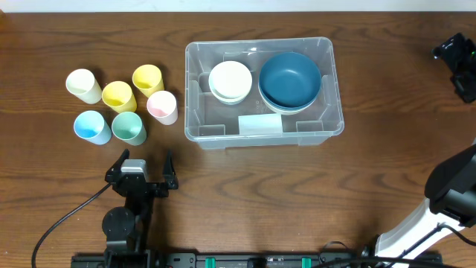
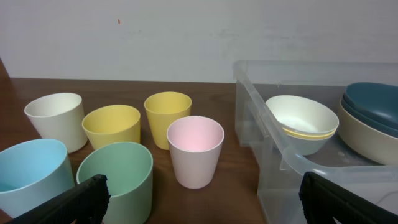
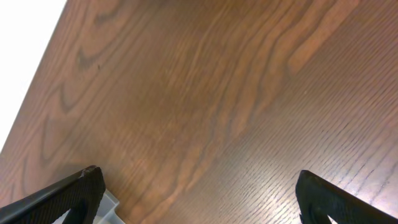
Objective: Pack container
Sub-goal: 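Retract the right gripper to the table's right edge, then move the left gripper over the pink cup and lower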
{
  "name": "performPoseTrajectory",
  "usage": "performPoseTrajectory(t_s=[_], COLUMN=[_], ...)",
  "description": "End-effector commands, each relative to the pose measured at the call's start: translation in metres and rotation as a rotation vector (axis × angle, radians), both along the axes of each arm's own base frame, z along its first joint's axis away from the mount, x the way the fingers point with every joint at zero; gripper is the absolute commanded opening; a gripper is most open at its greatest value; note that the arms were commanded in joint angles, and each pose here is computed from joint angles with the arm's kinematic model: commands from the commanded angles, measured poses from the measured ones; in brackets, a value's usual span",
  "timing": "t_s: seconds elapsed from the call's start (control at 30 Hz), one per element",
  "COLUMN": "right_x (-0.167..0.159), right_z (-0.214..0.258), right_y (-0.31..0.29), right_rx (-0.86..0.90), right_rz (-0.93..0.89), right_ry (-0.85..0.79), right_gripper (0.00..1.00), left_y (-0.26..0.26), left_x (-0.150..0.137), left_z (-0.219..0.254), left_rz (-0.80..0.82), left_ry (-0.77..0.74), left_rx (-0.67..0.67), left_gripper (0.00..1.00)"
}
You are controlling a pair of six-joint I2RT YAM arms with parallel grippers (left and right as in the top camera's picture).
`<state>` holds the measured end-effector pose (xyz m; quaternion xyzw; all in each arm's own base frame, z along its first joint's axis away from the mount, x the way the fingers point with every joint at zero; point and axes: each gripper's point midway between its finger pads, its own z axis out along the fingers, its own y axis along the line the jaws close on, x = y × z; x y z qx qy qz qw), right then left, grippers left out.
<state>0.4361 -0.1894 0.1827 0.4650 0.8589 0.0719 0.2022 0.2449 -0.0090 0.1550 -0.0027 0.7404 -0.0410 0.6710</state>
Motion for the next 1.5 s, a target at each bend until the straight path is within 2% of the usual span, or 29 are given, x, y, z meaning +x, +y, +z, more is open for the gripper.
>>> performPoseTrajectory(t_s=[0.0,0.1,0.2,0.3,0.4,0.57,0.9,1.07,1.23,1.47], right_x=[0.001,0.000,0.000,0.000,0.000,0.000,0.000,0.000,0.000,0.000], right_z=[0.001,0.001,0.001,0.001,0.001,0.001,0.001,0.001,0.001,0.001], right_y=[0.003,0.004,0.004,0.004,0.004,0.004,0.004,0.004,0.004,0.004], right_rx=[0.016,0.019,0.019,0.019,0.019,0.019,0.019,0.019,0.019,0.019], right_rz=[-0.003,-0.002,-0.002,-0.002,-0.002,-0.002,-0.002,-0.002,-0.002,-0.002], right_ry=[-0.009,-0.001,-0.002,-0.002,-0.002,-0.002,-0.002,-0.002,-0.002,-0.002], right_gripper=[0.99,0.99,0.99,0.99,0.99,0.99,0.99,0.99,0.99,0.99], left_y=[-0.002,-0.013,-0.032,-0.043,-0.043,-0.043,-0.043,-0.046,-0.048,-0.035], left_x=[-0.001,-0.002,-0.007,-0.016,-0.024,-0.033,-0.035,-0.030,-0.024,0.006], left_z=[-0.013,-0.009,0.019,0.056,0.085,0.123,0.180,0.184,0.169,0.136], left_rz=[-0.017,-0.070,-0.180,-0.247,-0.248,-0.234,-0.202,-0.205,-0.211,-0.125], left_ry=[0.037,0.036,-0.013,-0.076,-0.073,0.066,0.481,0.600,0.670,0.805], left_rx=[0.008,-0.078,-0.172,-0.187,-0.186,-0.205,-0.217,-0.246,-0.259,-0.244], left_gripper=[0.98,0.98,0.98,0.98,0.98,0.98,0.98,0.98,0.98,0.98])
